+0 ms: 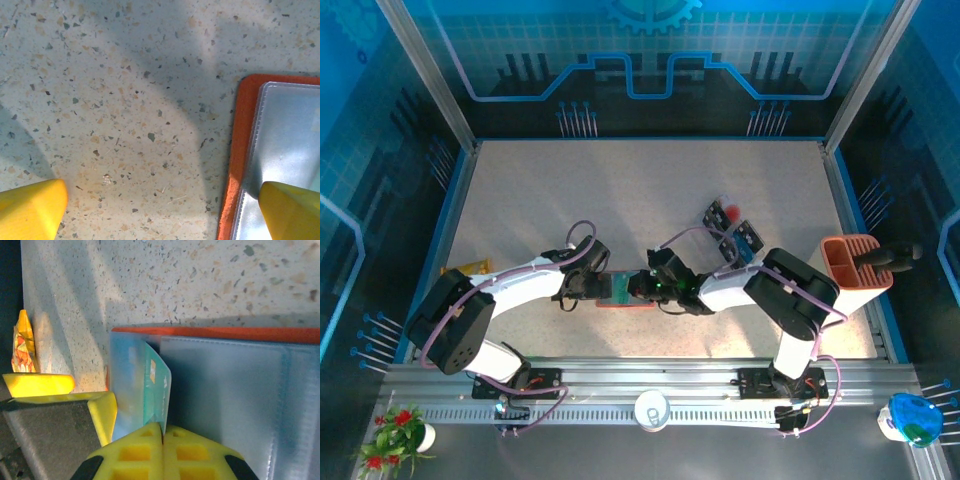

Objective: Put the credit cards into the card holder

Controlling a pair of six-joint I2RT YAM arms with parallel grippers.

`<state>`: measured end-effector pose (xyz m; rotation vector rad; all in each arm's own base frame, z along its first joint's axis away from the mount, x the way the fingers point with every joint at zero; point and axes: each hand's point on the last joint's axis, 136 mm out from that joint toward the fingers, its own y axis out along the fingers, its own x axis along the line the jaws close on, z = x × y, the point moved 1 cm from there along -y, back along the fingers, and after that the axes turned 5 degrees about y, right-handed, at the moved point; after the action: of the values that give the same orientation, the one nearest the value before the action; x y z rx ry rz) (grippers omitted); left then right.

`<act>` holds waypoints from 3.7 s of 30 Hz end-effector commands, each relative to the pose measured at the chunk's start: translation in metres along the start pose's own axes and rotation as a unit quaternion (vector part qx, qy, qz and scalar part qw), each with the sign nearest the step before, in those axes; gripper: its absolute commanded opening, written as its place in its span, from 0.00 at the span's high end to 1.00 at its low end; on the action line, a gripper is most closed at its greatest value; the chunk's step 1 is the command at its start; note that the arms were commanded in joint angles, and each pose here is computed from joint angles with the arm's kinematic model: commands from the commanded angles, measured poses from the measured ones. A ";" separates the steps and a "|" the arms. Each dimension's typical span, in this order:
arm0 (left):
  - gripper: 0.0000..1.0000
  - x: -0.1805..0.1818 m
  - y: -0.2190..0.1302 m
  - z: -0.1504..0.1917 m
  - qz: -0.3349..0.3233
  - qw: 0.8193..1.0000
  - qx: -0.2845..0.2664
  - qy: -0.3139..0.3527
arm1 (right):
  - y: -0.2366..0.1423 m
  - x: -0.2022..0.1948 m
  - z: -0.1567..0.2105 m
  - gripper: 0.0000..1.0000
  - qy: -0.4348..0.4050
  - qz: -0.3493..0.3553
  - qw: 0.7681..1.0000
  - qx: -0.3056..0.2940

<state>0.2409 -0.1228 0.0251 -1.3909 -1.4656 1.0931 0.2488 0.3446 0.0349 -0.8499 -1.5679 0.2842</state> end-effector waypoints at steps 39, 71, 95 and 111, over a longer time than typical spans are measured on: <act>0.01 0.030 0.007 0.011 -0.030 0.992 0.036 -0.117 | 0.011 0.012 0.001 0.98 -0.196 0.132 0.966 0.102; 0.01 0.030 -0.025 -0.006 0.004 0.992 -0.006 -0.128 | 0.005 0.028 0.007 1.00 -0.204 0.117 0.967 0.101; 0.01 0.019 -0.041 -0.023 0.040 0.991 -0.041 -0.124 | -0.024 0.054 -0.005 0.96 -0.218 0.067 0.970 0.081; 0.01 -0.040 -0.063 -0.026 0.071 0.990 -0.090 -0.086 | -0.057 0.041 -0.030 0.91 -0.224 0.073 0.969 0.070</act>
<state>0.2442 -0.1551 0.0899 -1.5805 -1.6031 1.2319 0.2644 0.3316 0.1030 -0.8375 -1.8676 0.7008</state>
